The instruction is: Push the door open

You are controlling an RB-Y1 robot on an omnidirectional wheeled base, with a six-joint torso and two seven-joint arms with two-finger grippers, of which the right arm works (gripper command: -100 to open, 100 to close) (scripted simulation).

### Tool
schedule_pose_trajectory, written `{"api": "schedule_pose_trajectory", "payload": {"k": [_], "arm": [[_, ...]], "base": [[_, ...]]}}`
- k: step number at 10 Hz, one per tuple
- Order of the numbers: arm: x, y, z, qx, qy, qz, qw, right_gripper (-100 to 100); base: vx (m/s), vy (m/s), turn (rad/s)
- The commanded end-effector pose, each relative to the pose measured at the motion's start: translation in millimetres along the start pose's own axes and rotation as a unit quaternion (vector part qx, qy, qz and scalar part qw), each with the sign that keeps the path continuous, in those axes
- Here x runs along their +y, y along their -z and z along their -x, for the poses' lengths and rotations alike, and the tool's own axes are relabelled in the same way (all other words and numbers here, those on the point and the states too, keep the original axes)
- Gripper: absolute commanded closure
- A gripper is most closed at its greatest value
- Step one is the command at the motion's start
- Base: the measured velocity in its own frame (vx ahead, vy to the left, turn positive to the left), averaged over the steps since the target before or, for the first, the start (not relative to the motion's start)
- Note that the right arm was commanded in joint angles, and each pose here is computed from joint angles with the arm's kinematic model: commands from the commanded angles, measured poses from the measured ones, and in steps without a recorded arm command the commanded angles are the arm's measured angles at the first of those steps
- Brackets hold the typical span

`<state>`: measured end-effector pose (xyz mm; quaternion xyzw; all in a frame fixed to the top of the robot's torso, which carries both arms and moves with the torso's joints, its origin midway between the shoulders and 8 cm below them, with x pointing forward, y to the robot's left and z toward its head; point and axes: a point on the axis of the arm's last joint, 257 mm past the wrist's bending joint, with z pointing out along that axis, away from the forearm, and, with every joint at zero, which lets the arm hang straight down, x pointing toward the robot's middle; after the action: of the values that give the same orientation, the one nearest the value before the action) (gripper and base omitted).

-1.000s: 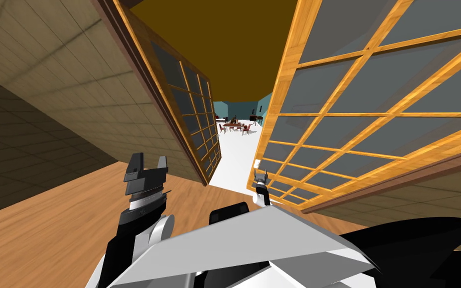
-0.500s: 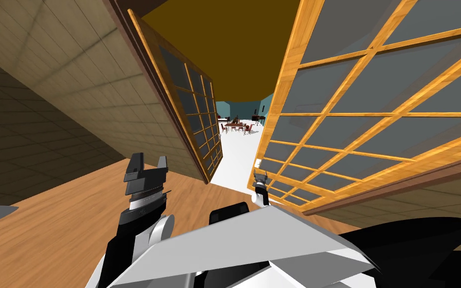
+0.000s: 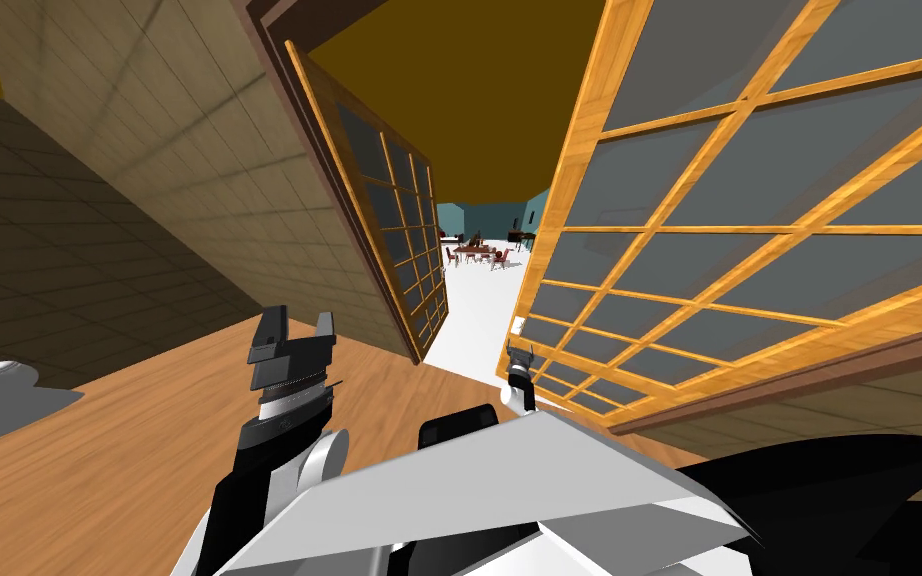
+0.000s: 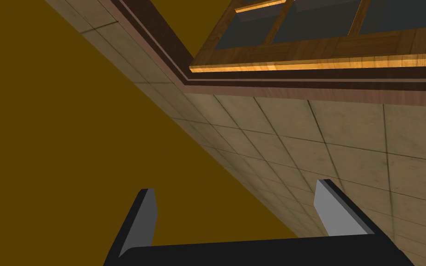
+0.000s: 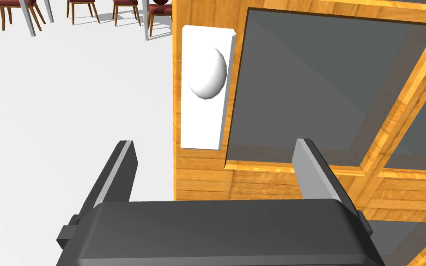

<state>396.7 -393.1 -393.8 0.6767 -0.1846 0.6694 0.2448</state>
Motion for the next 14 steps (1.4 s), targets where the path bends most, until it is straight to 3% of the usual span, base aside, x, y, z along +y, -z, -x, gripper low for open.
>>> {"api": "schedule_pose_trajectory", "payload": {"k": [1, 2, 3, 4, 11, 12, 14], "arm": [[-0.7, 1.1, 2.0, -0.004, -0.022, 0.003, 0.9997, -100], [-1.3, 2.0, 3.6, -0.007, -0.037, 0.006, 0.9993, -100], [-1.0, 1.2, 2.7, -0.006, -0.027, 0.004, 0.9996, -100], [8.1, -3.9, 1.2, -0.001, -0.023, 0.006, 0.9997, -100], [17.4, -6.6, 3.1, -0.002, -0.025, 0.012, 0.9996, -100], [17.4, -6.6, 3.1, -0.002, -0.025, 0.012, 0.9996, 100], [17.4, -6.6, 3.1, -0.002, -0.025, 0.012, 0.9996, 100]], "base": [[-0.028, 0.004, 0.038], [-0.025, 0.004, 0.048], [-0.01, 0.001, 0.009], [0.103, -0.06, 0.015], [0.162, -0.123, 0.025], [-0.007, 0.01, -0.019], [-0.016, 0.029, 0.012]]}}
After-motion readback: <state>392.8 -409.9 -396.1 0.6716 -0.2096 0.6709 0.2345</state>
